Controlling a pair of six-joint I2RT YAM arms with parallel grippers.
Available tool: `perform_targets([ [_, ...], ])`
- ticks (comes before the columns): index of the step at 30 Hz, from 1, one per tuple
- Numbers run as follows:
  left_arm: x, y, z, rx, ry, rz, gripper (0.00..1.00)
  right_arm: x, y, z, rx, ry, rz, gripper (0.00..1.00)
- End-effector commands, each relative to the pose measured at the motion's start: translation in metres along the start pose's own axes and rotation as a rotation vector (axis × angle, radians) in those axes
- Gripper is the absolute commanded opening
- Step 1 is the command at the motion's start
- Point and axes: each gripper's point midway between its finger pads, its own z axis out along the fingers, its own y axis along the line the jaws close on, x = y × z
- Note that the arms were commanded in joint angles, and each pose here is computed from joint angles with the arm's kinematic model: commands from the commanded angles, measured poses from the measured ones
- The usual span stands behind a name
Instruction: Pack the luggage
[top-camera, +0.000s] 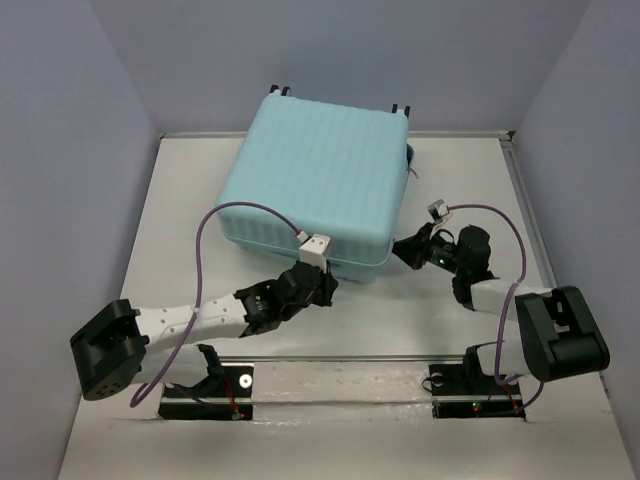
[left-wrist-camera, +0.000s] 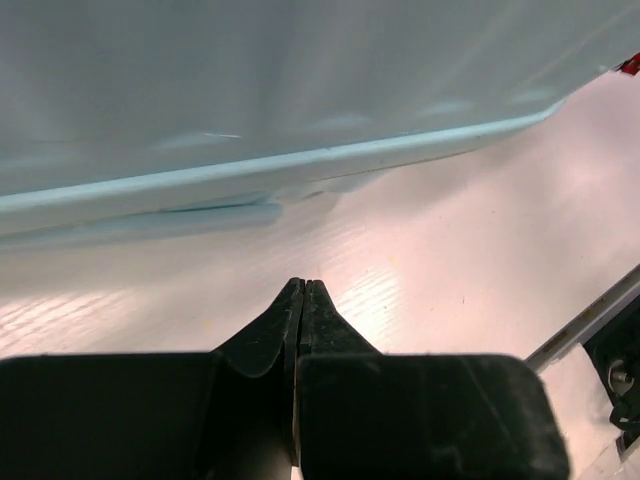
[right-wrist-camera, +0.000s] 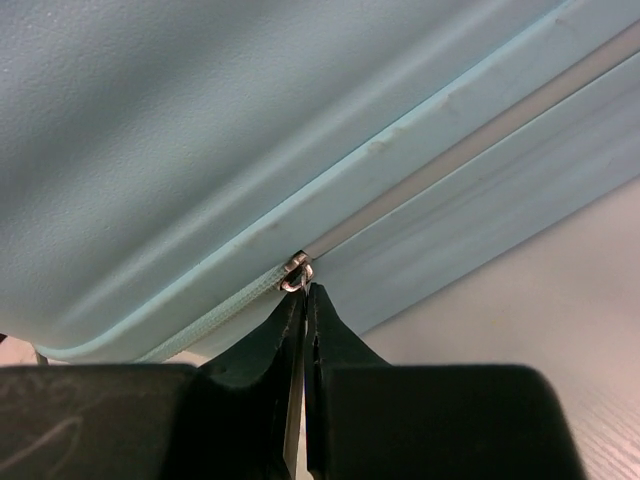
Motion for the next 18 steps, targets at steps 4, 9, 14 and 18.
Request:
perform_targets([
  [4,-0.053,-0.063,0.021,0.14,-0.136,-0.024,0.06,-0.006,0.021,-0.001,0.031,-0.041,-0.028,0.07],
  [9,-0.091,-0.068,0.029,0.12,-0.208,-0.021,0.06,0.015,0.037,-0.005,0.101,0.03,0.008,0.07],
  [14,-0.113,-0.049,0.044,0.079,-0.242,-0.045,0.06,0.036,0.05,-0.017,0.185,0.109,0.098,0.07],
  [18,-0.123,-0.041,0.052,0.056,-0.263,-0.059,0.06,0.061,0.079,-0.025,0.182,0.233,0.143,0.07],
])
